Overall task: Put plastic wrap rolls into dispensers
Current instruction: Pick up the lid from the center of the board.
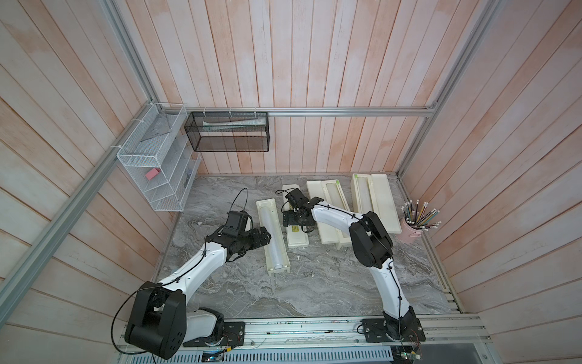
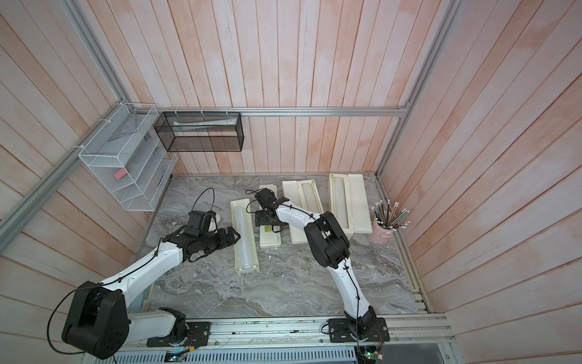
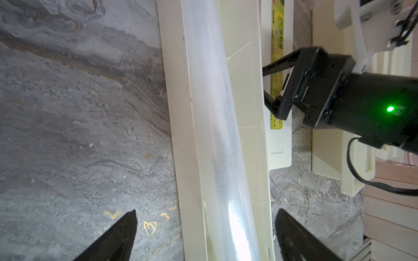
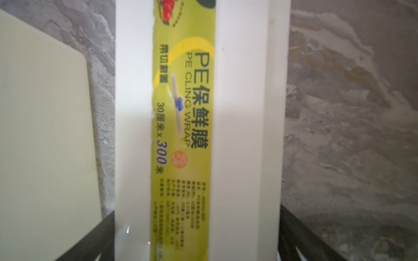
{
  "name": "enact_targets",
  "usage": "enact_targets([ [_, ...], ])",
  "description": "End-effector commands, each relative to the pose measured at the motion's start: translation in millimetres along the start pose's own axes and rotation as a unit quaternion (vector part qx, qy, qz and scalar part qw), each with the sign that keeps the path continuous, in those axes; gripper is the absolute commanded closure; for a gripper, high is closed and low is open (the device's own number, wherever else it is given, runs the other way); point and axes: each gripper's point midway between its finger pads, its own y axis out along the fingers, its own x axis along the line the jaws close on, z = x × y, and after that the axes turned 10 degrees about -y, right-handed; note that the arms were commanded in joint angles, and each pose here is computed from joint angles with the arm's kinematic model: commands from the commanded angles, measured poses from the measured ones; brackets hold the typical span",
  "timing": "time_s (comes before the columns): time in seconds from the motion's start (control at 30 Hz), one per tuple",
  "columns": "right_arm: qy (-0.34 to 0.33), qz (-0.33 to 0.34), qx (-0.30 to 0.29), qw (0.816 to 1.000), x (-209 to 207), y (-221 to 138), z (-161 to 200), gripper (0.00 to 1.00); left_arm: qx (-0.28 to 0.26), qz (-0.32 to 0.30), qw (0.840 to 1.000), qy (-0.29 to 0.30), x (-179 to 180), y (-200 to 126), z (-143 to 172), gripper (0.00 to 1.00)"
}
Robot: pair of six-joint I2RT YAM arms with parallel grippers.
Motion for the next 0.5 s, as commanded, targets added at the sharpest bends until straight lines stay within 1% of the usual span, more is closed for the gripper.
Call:
enact_targets([
  [0.0,-0.002,0.021,0.047,0.999,-11,22,21,0.02,-0.01,0.002,1.0,-0.002,-13,-6,-12,0.03],
  [0.1,-0.007,0.034,0.058,0.998,-15,26,24,0.04,-0.003,0.002,1.0,-0.003,-15,-4,-11,0.03],
  [0.2,-0.006,0.031,0.042,0.999,-13,16,15,0.12,0.0,0.005,1.0,-0.003,-15,-2,-9,0.03],
  [0.27,-0.004,0.024,0.019,1.0,-11,3,4,0.15,0.0,0.006,1.0,-0.003,-14,-2,-8,0.03],
  [0.4,0.001,0.01,-0.031,0.999,-8,-31,-21,0.17,0.013,0.029,1.0,0.003,-24,-5,-4,0.04],
  [0.47,0.004,-0.007,-0.049,0.999,-3,-50,-32,0.17,0.017,0.027,0.999,0.02,-26,-5,-1,0.07],
])
